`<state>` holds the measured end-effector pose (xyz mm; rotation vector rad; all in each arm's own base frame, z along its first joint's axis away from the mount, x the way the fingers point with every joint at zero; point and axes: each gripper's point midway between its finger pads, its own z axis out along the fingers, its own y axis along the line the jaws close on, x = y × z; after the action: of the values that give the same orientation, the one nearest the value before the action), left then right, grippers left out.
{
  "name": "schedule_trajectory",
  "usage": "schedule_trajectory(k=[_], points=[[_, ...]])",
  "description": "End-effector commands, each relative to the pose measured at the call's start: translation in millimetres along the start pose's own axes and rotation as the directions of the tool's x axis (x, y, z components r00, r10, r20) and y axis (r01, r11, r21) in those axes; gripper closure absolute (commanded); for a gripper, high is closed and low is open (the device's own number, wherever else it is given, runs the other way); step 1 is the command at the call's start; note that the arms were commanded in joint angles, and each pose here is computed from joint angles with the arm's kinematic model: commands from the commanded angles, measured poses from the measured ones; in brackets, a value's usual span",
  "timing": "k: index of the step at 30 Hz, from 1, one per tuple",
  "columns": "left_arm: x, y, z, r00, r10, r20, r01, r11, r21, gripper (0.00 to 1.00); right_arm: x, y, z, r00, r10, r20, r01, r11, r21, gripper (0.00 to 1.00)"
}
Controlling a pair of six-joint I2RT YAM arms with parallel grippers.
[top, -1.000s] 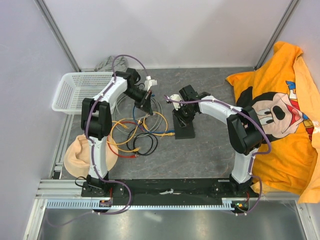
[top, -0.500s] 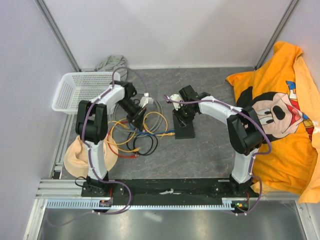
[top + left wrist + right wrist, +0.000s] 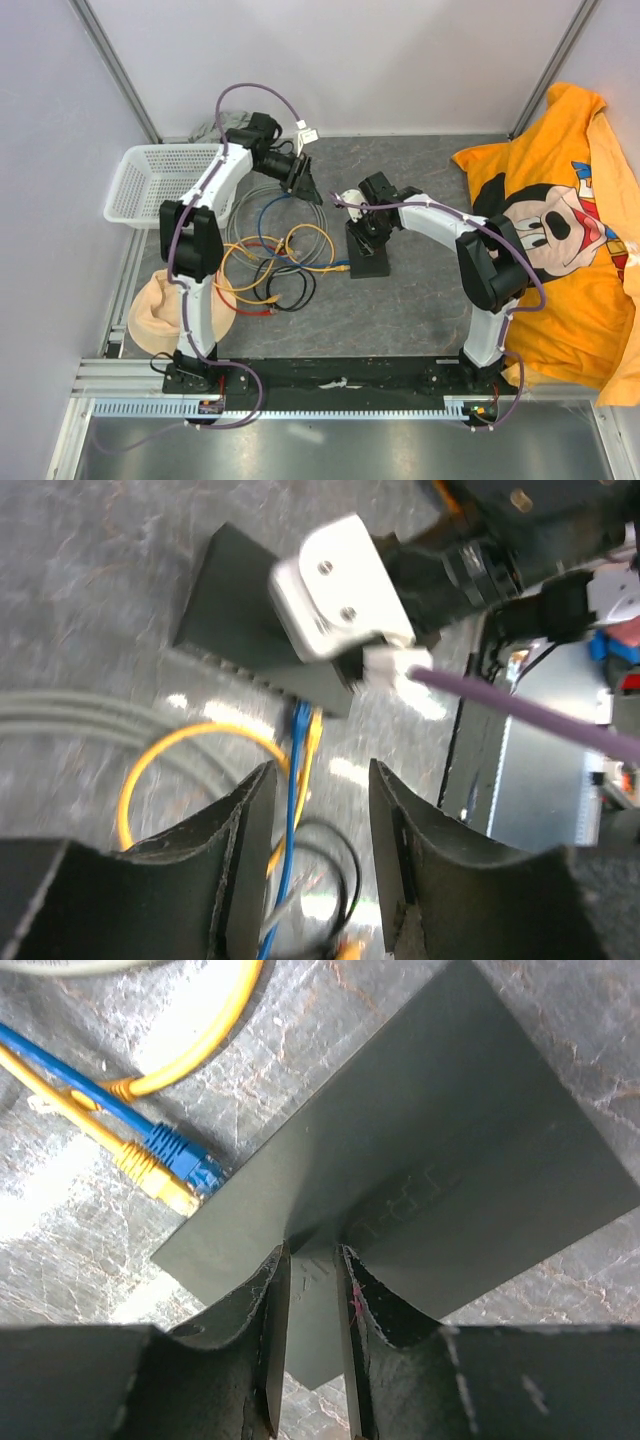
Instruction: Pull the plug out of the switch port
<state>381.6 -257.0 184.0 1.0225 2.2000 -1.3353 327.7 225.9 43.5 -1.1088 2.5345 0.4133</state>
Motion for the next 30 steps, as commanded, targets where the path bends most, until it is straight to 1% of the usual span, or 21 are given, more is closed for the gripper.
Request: schedule_trajectory(k=[1,2,4,7,9,11,13,17,25,30], points=[[12.1,8.0,47.3,0.984,-0.176,-0.019,0.177,0.973,0.15,0.51,32.1,-4.0,-7.1,0.996,0.022,-0.084,-0.018,0.999,0.049,0.67],[16.4,12.9,54.8,0.983,-0.184,-0.016,0.184,0.97,0.16,0.51,31.5,-3.7,-10.7,0.997,0.023,-0.075,-0.019,0.998,0.052,0.67],[25.4,14.9,66.7,0.971,-0.234,-0.037,0.237,0.952,0.194,0.51,33.1,-4.3,-17.6,0.998,0.036,-0.061,-0.033,0.998,0.051,0.67],[31.5,17.6,83.6,0.969,-0.241,-0.059,0.248,0.943,0.224,0.52,37.0,-0.3,-23.7,0.998,0.032,-0.059,-0.03,0.999,0.031,0.67],[34.7,13.2,95.3,0.968,-0.238,-0.081,0.25,0.937,0.242,0.52,42.5,2.2,-23.9,0.997,0.024,-0.074,-0.023,1.0,0.018,0.68],[42.9,12.2,109.8,0.962,-0.25,-0.114,0.271,0.928,0.256,0.53,52.5,3.8,-22.9,0.993,0.018,-0.118,-0.017,1.0,0.004,0.71],[51.5,13.6,119.3,0.959,-0.249,-0.136,0.277,0.927,0.252,0.53,57.7,3.2,-22.2,0.988,0.024,-0.154,-0.025,1.0,-0.002,0.73],[75.9,21.6,137.1,0.948,-0.255,-0.189,0.293,0.931,0.216,0.55,54.9,5.2,-26.7,0.991,0.02,-0.13,-0.022,1.0,-0.013,0.74],[112.0,27.4,143.0,0.925,-0.287,-0.247,0.334,0.927,0.171,0.56,55.3,8.5,-24.3,0.991,0.044,-0.129,-0.047,0.999,-0.026,0.73],[114.9,27.8,144.1,0.923,-0.291,-0.253,0.338,0.926,0.169,0.57,55.0,8.2,-23.5,0.99,0.045,-0.13,-0.049,0.998,-0.026,0.73]])
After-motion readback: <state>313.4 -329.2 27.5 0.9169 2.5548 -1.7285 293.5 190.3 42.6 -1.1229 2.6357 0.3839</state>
